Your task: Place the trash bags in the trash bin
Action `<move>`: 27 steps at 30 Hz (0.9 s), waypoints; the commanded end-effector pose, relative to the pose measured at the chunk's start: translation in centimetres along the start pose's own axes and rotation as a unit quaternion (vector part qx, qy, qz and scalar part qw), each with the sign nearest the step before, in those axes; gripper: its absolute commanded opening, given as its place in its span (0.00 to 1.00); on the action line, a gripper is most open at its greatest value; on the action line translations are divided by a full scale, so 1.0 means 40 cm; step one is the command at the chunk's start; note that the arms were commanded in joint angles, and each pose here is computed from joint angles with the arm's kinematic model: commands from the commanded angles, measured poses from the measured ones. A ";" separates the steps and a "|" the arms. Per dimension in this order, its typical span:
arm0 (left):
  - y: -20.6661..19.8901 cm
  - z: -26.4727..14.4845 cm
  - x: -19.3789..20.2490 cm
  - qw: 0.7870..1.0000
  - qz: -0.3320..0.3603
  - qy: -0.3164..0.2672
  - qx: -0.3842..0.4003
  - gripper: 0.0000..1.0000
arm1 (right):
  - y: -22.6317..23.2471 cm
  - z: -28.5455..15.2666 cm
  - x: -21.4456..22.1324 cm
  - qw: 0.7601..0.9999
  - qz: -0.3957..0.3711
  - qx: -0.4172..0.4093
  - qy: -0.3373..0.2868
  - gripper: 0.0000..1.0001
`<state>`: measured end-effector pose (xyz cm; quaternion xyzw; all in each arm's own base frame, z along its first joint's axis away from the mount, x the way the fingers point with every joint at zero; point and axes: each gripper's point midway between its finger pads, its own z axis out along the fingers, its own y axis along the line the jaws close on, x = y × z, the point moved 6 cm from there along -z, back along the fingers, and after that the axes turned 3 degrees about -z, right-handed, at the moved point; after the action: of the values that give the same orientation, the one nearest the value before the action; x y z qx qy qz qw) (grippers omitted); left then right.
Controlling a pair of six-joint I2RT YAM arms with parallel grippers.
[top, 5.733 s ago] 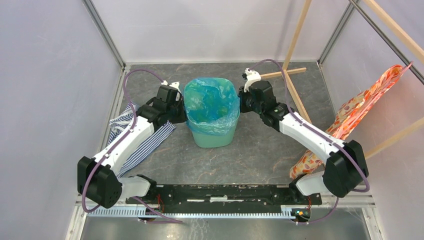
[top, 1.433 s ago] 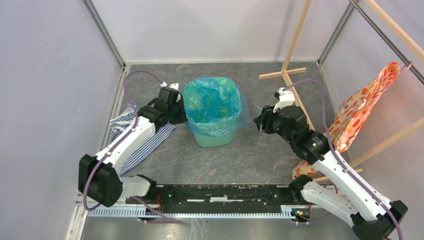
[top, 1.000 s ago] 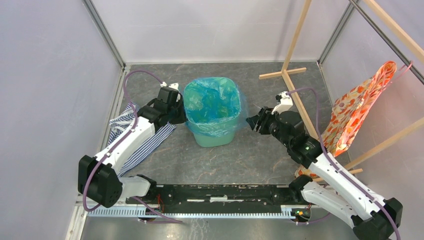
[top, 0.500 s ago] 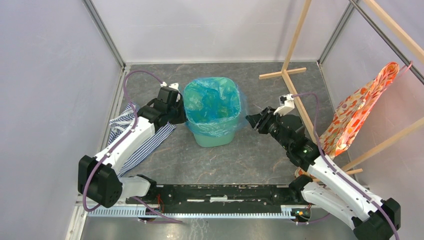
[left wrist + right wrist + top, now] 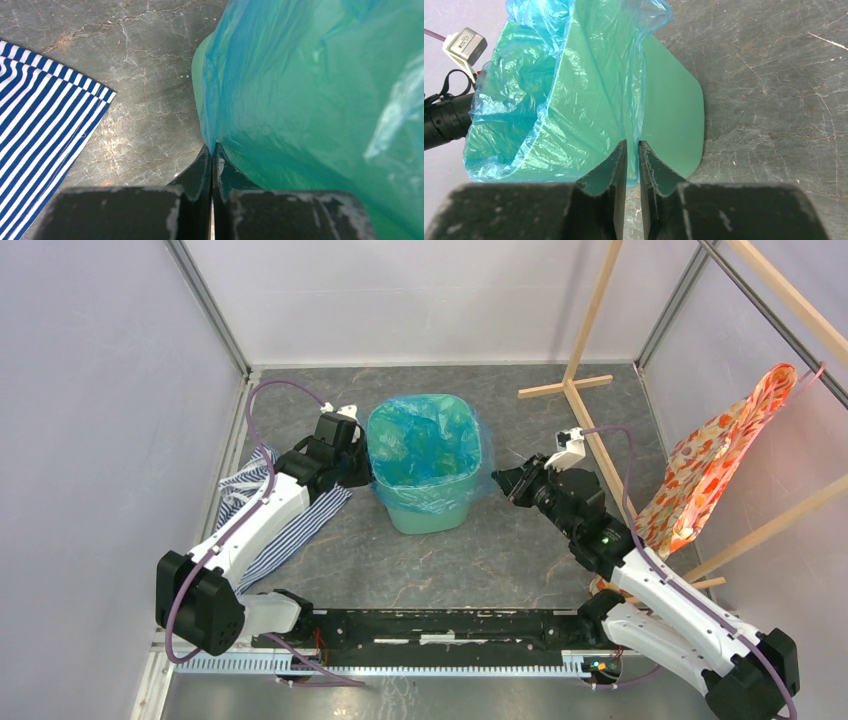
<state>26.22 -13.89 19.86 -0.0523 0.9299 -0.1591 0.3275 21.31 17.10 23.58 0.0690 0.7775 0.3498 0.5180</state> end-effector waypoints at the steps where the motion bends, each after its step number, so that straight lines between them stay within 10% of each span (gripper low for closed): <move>1: -0.025 -0.031 -0.045 0.999 -0.016 -0.031 0.020 0.02 | 0.003 0.005 -0.005 1.000 0.001 -0.005 -0.009 0.18; 7: -0.021 -0.027 -0.044 0.999 -0.015 -0.031 0.014 0.02 | -0.012 0.007 -0.001 1.000 -0.018 0.016 -0.002 0.00; 27: 0.030 0.034 0.010 0.998 -0.045 -0.028 -0.029 0.02 | -0.156 0.034 0.096 0.974 -0.162 0.138 0.078 0.00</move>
<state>26.00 -13.24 18.36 -0.0788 0.9299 -0.1425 0.3299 21.91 15.26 17.05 0.0075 0.8494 0.1981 0.4891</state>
